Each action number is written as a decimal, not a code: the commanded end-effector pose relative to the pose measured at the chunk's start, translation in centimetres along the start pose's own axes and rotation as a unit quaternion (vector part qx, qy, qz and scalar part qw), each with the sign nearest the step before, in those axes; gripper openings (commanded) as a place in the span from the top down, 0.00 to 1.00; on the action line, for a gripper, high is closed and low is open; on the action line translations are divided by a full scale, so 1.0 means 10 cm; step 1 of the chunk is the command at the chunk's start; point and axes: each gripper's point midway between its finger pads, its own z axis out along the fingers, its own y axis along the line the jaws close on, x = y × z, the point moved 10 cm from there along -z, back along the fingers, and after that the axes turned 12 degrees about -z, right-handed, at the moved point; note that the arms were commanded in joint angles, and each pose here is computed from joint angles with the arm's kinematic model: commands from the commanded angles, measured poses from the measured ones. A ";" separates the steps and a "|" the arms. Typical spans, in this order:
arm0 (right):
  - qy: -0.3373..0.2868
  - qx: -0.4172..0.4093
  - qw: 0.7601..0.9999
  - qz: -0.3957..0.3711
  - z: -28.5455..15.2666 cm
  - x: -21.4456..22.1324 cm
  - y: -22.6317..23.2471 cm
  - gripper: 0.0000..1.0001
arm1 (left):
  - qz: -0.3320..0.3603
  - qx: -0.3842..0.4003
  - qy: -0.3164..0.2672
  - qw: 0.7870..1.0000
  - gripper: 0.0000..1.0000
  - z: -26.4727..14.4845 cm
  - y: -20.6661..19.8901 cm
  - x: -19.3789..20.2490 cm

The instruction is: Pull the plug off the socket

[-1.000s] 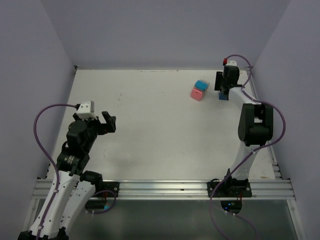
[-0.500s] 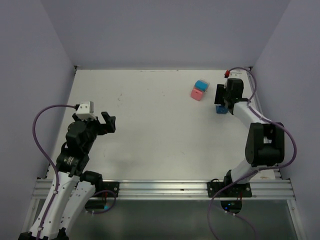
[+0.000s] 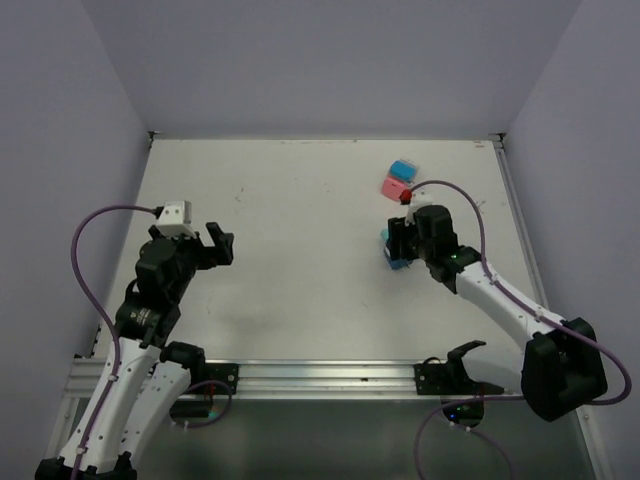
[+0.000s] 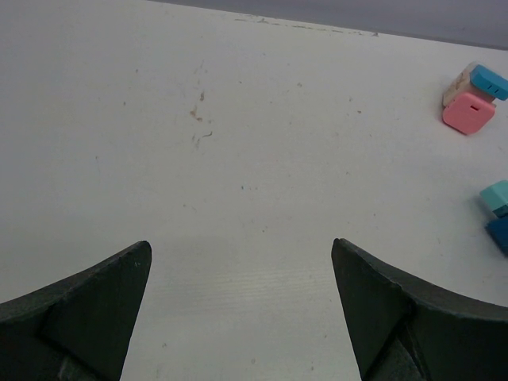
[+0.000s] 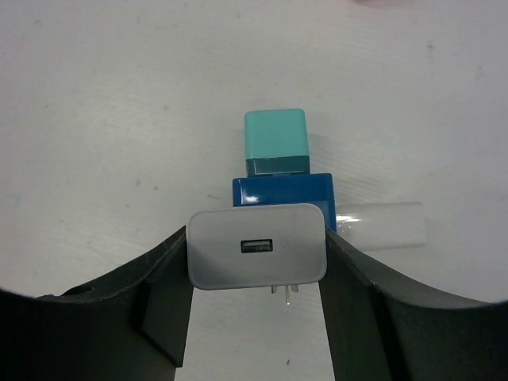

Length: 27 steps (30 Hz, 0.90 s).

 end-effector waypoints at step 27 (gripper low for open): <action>-0.096 -0.262 0.947 -0.158 0.12 -0.43 1.98 0.30 | 0.008 0.052 0.054 0.997 0.01 0.16 -0.09 0.09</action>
